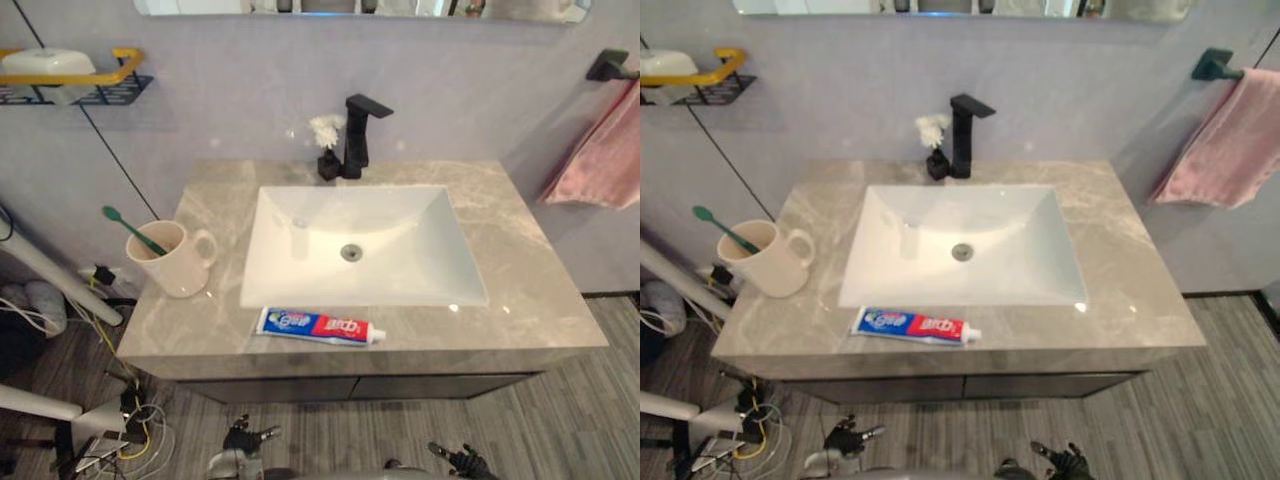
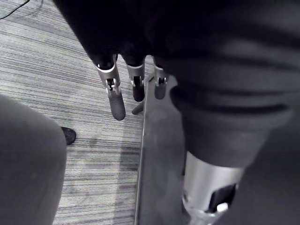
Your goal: Organize washtable
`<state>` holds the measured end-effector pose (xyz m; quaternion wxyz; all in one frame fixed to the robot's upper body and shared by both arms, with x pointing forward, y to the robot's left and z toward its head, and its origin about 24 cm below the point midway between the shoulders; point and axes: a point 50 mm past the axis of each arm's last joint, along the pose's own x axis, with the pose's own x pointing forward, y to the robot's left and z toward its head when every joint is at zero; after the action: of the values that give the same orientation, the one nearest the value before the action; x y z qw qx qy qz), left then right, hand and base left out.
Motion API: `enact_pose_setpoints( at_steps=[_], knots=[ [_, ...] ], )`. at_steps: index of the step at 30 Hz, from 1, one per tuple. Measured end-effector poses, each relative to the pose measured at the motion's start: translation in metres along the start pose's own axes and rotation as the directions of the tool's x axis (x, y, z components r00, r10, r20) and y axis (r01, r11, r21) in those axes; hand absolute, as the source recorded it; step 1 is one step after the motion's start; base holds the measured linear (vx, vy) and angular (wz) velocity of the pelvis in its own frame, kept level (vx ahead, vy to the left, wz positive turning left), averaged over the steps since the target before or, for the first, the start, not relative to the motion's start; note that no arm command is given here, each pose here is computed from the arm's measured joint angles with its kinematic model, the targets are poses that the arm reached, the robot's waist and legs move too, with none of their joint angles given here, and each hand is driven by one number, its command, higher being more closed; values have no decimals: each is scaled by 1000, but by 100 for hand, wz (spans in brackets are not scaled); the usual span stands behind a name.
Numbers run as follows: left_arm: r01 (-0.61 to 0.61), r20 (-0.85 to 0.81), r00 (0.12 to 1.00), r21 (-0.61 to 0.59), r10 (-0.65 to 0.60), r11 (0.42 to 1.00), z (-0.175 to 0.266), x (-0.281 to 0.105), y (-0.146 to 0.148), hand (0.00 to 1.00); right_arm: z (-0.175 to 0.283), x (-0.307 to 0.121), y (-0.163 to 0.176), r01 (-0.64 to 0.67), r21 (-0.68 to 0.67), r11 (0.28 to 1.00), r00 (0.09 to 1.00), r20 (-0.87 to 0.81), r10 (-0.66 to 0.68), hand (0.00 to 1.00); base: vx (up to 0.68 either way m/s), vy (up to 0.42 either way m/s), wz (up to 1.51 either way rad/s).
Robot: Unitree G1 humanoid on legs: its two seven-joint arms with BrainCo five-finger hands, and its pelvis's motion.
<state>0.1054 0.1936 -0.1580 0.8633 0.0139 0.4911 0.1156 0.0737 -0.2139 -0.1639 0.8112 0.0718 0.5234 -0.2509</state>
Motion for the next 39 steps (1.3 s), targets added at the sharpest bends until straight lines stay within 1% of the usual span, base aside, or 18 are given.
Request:
enact_pose_setpoints(
  at_steps=[6, 10, 13, 16, 18, 20, 21, 22, 23, 25, 26, 28, 29, 30, 32, 35, 37, 39],
  knots=[
    [-45, -6, 999, -25, 45, 999, -1, 0, 8, 0, -1, 0, -10, 41, 49, 998, 999, -5, -41, 0, 0, 0, 0],
    [-88, -17, 996, -49, 87, 995, -5, -1, 21, 0, 5, 2, -28, 120, 106, 987, 992, 10, -122, 0, -16, -5, 0],
    [-115, -32, 993, -50, 114, 992, -11, -3, 31, 0, 16, 3, -53, 195, 169, 966, 978, 38, -204, 0, 0, 0, 0],
    [-143, -62, 988, -66, 139, 988, -22, -7, 39, 0, 45, 1, -83, 254, 220, 942, 948, 138, -287, 0, -23, 11, -1],
    [-156, -80, 985, -59, 152, 986, -29, -10, 45, 0, 77, -6, -105, 293, 241, 925, 901, 255, -352, 0, -50, 5, -3],
    [-163, -95, 983, -57, 158, 985, -36, -12, 47, 0, 103, -14, -114, 308, 237, 921, 856, 354, -377, 0, -69, -11, -3],
    [-164, -103, 982, -56, 158, 985, -39, -14, 48, 0, 131, -25, -123, 323, 217, 921, 797, 463, -388, 0, -81, -18, -2],
    [-164, -105, 982, -56, 158, 985, -40, -14, 48, 0, 142, -31, -126, 327, 214, 920, 768, 507, -391, 0, -86, -20, -1],
    [-165, -110, 981, -55, 158, 985, -42, -15, 48, 0, 158, -42, -130, 343, 198, 918, 717, 577, -392, 0, -70, -20, 0],
    [-166, -127, 979, -53, 159, 985, -50, -19, 50, 0, 201, -80, -135, 384, 166, 908, 542, 756, -367, 0, -78, -32, -2],
    [-167, -133, 978, -52, 159, 985, -53, -21, 50, 0, 210, -90, -136, 395, 159, 905, 496, 792, -356, 0, -53, -31, -6],
    [-168, -153, 975, -48, 159, 985, -62, -25, 51, 0, 235, -127, -136, 451, 132, 883, 330, 894, -303, 0, -23, -19, -9],
    [-168, -157, 975, -47, 159, 985, -63, -26, 51, 0, 239, -135, -136, 461, 127, 878, 297, 911, -288, 0, -14, -10, -9],
    [-165, -164, 974, -46, 156, 985, -66, -27, 51, 0, 247, -148, -133, 483, 110, 869, 235, 939, -249, 0, -14, -3, -9],
    [-157, -161, 976, -47, 148, 986, -66, -27, 52, 0, 256, -164, -129, 511, 89, 855, 161, 967, -196, 0, -20, 0, -8],
    [-152, -156, 977, -47, 143, 987, -66, -27, 52, 0, 261, -184, -119, 527, 47, 849, 82, 991, -106, 0, 0, 0, 0],
    [-149, -156, 978, -44, 141, 988, -66, -27, 51, 0, 264, -198, -104, 533, -11, 846, 28, 1000, -5, 0, 0, 0, 0],
    [-142, -152, 979, -40, 135, 989, -65, -27, 50, 0, 269, -210, -74, 541, -134, 830, -24, 984, 174, 0, 0, 0, 0]
  ],
)
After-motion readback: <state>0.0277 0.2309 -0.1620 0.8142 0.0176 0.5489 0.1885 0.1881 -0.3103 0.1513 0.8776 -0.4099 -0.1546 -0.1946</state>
